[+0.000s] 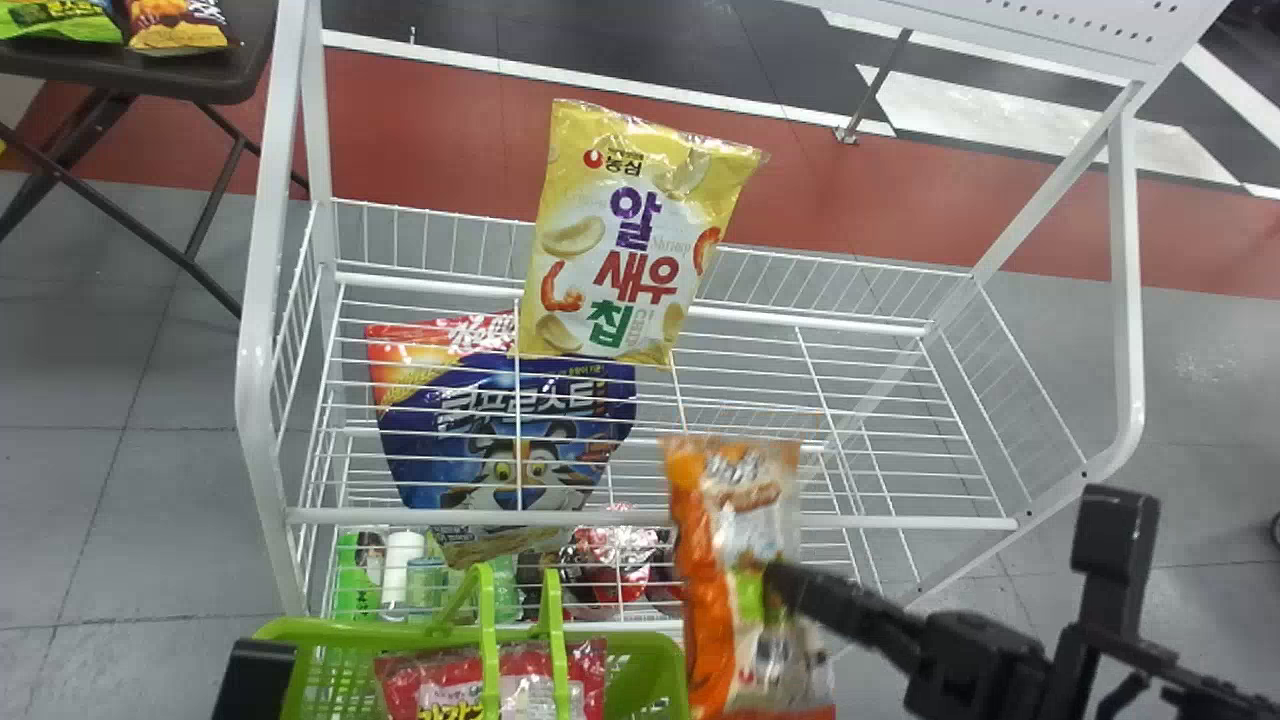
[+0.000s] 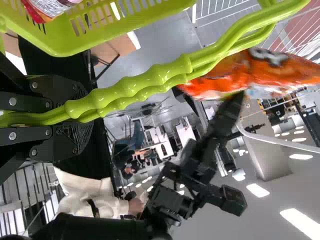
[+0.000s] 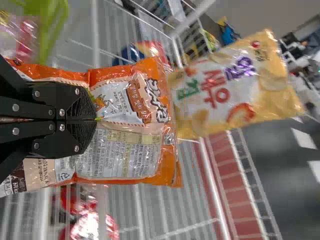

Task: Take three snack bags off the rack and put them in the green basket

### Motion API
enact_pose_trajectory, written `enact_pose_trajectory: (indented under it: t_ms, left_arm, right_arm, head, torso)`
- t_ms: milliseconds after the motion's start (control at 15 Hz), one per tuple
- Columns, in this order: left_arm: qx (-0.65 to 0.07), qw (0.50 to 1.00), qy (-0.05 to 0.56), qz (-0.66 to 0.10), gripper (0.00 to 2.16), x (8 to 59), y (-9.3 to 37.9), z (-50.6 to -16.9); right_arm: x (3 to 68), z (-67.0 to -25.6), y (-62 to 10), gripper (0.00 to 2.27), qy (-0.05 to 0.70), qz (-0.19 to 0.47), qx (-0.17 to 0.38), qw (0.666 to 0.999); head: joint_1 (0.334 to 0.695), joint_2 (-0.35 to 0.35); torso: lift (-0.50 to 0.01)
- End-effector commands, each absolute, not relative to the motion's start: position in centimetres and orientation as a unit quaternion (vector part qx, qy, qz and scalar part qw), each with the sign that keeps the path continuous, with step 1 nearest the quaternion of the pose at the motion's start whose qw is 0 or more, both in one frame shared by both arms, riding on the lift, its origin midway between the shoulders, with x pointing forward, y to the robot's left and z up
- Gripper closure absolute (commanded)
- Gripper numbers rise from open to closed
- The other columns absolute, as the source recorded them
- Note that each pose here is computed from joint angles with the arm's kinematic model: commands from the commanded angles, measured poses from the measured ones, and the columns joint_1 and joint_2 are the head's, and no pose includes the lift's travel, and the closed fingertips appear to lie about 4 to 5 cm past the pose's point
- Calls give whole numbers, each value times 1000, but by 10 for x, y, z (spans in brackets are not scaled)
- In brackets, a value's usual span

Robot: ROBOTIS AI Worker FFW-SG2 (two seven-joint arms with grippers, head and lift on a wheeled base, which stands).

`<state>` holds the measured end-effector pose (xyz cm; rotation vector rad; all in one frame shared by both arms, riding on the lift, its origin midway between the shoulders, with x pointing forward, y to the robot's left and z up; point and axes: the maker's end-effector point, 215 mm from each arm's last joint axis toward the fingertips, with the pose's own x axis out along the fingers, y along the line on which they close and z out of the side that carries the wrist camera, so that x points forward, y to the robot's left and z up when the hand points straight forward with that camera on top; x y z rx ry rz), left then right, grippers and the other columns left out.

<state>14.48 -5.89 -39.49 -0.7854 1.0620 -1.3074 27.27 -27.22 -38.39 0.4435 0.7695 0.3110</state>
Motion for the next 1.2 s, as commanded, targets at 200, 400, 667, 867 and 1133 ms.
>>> enact_pose_trajectory:
  t_ms: [200,400,667,867,1133]
  left_arm:
    - [-341,598,453,-566,1227,147,-59,-392]
    - [-341,597,451,-569,1224,148,-59,-390]
    - [-342,595,451,-570,1224,146,-59,-388]
    - [-344,594,451,-570,1227,144,-59,-387]
    - [-345,593,453,-570,1227,140,-59,-388]
  right_arm:
    - [196,-413,-213,2240,486,203,264,808]
    - [188,-417,-187,2240,497,232,270,791]
    - [179,-415,-149,2240,504,278,273,771]
    - [172,-430,-131,2236,521,293,252,761]
    - [189,-448,-137,637,506,289,238,777]
  head:
    - [695,-350]
    - [695,-350]
    - [695,-350]
    - [695,-350]
    - [695,-350]
  torso:
    - [-22]
    - [-22]
    - [-22]
    - [-22]
    - [-22]
